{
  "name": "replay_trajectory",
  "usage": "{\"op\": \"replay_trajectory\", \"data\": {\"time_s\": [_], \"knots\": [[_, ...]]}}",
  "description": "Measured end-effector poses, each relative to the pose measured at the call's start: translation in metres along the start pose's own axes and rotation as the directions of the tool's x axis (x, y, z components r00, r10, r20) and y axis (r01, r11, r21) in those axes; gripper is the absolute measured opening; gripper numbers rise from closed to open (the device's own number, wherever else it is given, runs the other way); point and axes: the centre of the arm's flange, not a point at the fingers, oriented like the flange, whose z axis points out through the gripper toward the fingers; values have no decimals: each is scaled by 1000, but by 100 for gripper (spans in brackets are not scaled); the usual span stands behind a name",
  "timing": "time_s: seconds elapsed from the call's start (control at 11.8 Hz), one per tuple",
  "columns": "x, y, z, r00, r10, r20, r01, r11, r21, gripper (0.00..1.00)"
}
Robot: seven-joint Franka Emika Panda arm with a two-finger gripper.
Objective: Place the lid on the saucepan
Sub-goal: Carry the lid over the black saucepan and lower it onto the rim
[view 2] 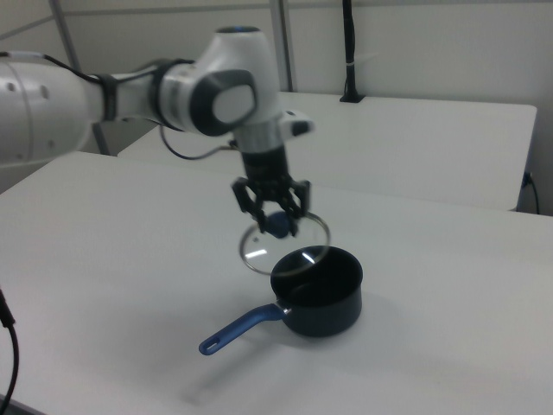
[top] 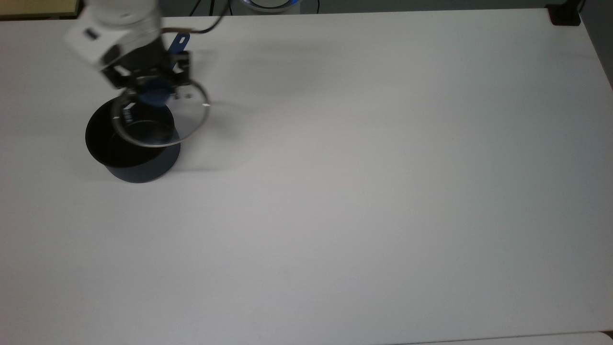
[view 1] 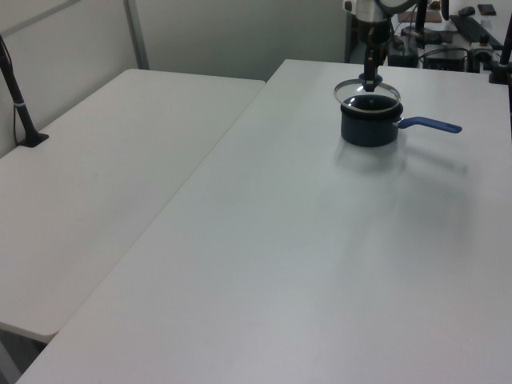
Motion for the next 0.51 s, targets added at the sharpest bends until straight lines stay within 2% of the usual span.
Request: {"op": "replay_trajectory", "data": {"time_s": [0.17, 0.25, 0.51], "knots": [[0, 43, 38, 999, 8, 43, -8, 1000, 8, 61], [3, 56, 49, 999, 20, 33, -20, 1000, 0, 61], [8, 66, 55, 1000, 29, 3, -29, 999, -16, 61]]}}
